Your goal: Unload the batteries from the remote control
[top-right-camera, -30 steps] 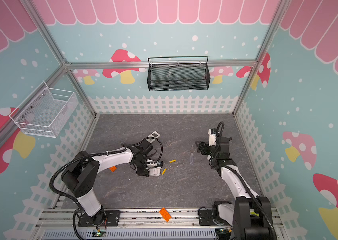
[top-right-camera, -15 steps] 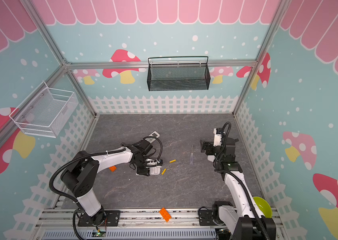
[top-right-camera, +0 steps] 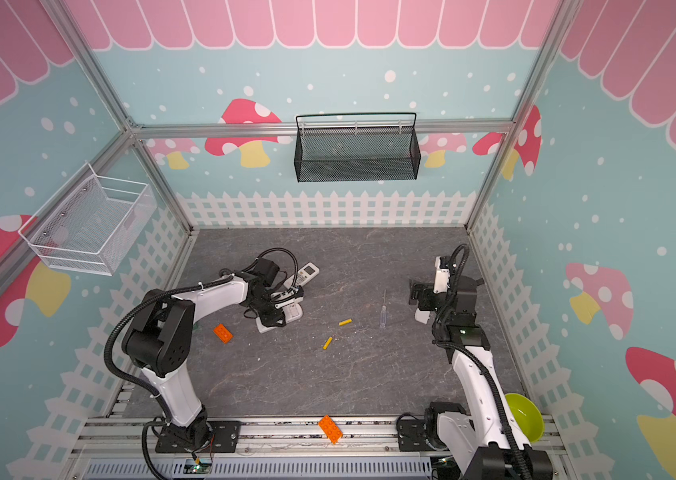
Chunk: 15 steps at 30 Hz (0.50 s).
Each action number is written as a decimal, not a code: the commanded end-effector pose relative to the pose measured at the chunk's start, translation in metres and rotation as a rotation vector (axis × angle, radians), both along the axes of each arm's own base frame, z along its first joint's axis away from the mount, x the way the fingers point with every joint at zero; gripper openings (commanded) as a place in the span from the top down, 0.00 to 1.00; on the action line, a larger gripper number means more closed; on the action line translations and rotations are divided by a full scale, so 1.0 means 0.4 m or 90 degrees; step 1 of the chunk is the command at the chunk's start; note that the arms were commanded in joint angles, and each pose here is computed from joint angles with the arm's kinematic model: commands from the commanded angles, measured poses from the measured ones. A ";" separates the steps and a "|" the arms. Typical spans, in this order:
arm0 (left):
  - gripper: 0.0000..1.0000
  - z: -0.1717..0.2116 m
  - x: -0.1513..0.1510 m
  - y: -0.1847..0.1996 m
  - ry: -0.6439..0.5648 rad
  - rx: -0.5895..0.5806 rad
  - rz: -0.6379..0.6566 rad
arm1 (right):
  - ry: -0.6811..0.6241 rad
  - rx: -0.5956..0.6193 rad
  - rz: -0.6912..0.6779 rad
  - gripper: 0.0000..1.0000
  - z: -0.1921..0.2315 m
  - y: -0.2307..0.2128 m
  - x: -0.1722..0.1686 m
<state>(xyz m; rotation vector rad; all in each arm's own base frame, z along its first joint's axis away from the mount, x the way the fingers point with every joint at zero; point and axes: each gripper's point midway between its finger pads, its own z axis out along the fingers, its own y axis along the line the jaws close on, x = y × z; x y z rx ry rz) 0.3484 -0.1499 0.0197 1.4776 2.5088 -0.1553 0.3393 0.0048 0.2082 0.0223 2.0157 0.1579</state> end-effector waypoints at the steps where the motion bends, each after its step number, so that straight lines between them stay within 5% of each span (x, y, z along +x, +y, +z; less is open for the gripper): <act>1: 0.52 -0.022 0.123 0.155 -0.076 0.126 0.110 | 0.000 -0.024 0.003 0.02 0.000 -0.008 -0.008; 4: 0.51 -0.023 0.139 0.171 -0.080 0.133 0.125 | -0.006 -0.035 -0.011 0.02 -0.001 -0.021 -0.011; 11: 0.15 -0.009 0.165 0.167 -0.112 0.166 0.105 | -0.019 -0.041 0.012 0.02 0.000 -0.009 -0.018; 15: 0.04 0.044 0.170 0.102 -0.126 0.131 0.082 | -0.017 -0.050 0.023 0.02 -0.006 -0.004 -0.021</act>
